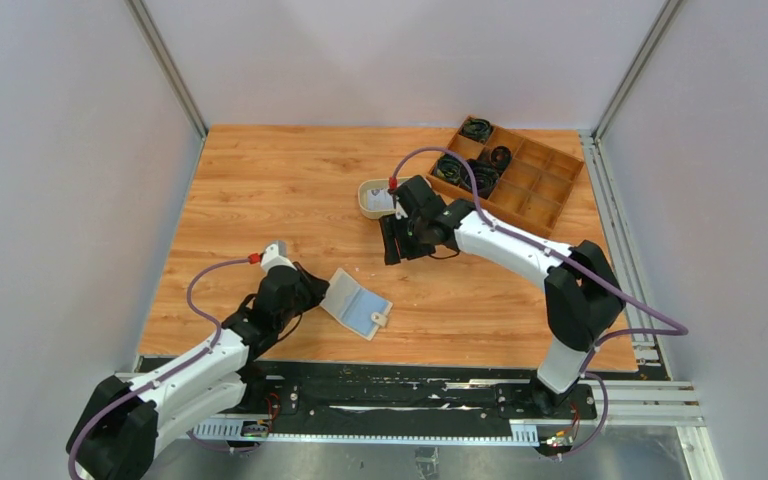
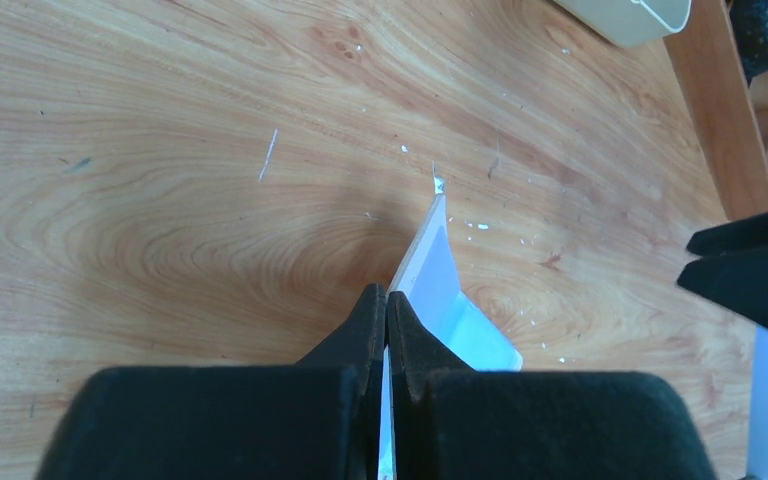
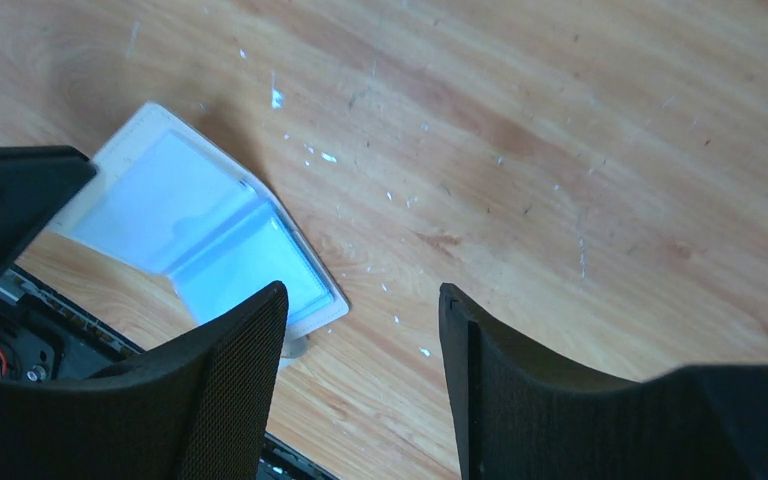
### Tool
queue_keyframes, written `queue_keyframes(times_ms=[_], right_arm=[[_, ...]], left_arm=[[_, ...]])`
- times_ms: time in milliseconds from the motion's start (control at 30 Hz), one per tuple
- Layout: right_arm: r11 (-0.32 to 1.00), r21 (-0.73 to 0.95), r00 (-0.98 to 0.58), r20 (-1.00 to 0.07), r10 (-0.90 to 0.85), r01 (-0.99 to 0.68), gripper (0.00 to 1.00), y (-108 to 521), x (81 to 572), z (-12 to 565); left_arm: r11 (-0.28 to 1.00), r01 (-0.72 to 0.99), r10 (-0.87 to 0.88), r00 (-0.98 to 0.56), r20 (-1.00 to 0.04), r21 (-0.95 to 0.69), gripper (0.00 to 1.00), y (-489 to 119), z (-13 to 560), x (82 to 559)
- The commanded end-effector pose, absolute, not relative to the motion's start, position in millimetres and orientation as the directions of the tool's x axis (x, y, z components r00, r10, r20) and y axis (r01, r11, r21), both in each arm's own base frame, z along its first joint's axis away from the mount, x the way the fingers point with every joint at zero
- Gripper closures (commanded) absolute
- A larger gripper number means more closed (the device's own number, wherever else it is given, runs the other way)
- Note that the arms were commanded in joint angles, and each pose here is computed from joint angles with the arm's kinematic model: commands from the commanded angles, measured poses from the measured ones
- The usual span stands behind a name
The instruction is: Take the credit cards out of the card holder
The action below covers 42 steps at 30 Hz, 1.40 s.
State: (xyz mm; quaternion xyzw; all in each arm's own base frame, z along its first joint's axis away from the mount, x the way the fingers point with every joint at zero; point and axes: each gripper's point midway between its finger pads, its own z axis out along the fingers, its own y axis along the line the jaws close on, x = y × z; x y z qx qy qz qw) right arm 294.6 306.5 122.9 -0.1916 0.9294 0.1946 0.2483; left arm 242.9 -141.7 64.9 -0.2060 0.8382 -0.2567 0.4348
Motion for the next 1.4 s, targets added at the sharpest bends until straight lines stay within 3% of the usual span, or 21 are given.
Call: queue_keyframes(times_ms=[0, 167, 300, 767, 1067, 1367], right_arm=[[0.844, 0.329, -0.823, -0.530, -0.206, -0.423, 0.39, 316.7, 284.9, 117.0], [0.835, 0.337, -0.814, -0.543, -0.206, -0.436, 0.39, 312.3, 274.5, 117.0], [0.877, 0.255, -0.817, -0.531, -0.225, -0.407, 0.39, 296.2, 274.6, 107.5], [0.891, 0.252, -0.858, -0.458, -0.234, -0.377, 0.39, 293.9, 264.7, 83.5], [0.816, 0.390, -0.867, -0.433, -0.246, -0.426, 0.39, 321.7, 251.2, 76.0], [0.798, 0.448, -0.889, -0.399, -0.225, -0.403, 0.39, 326.5, 239.4, 65.3]], left_arm=[[0.739, -0.151, -0.634, -0.485, -0.602, -0.657, 1.00, -140.3, 78.4, 251.3], [0.682, -0.242, -0.714, -0.424, -0.556, -0.691, 1.00, -127.8, 76.8, 249.8], [0.689, -0.317, -0.724, -0.348, -0.596, -0.652, 1.00, -104.7, 87.7, 250.9], [0.679, -0.439, -0.716, -0.220, -0.663, -0.588, 1.00, -75.3, 104.8, 246.5], [0.794, -0.466, -0.563, -0.322, -0.761, -0.390, 1.00, -108.3, 111.5, 249.5], [0.802, -0.438, -0.572, -0.370, -0.732, -0.406, 1.00, -128.9, 99.2, 251.3]])
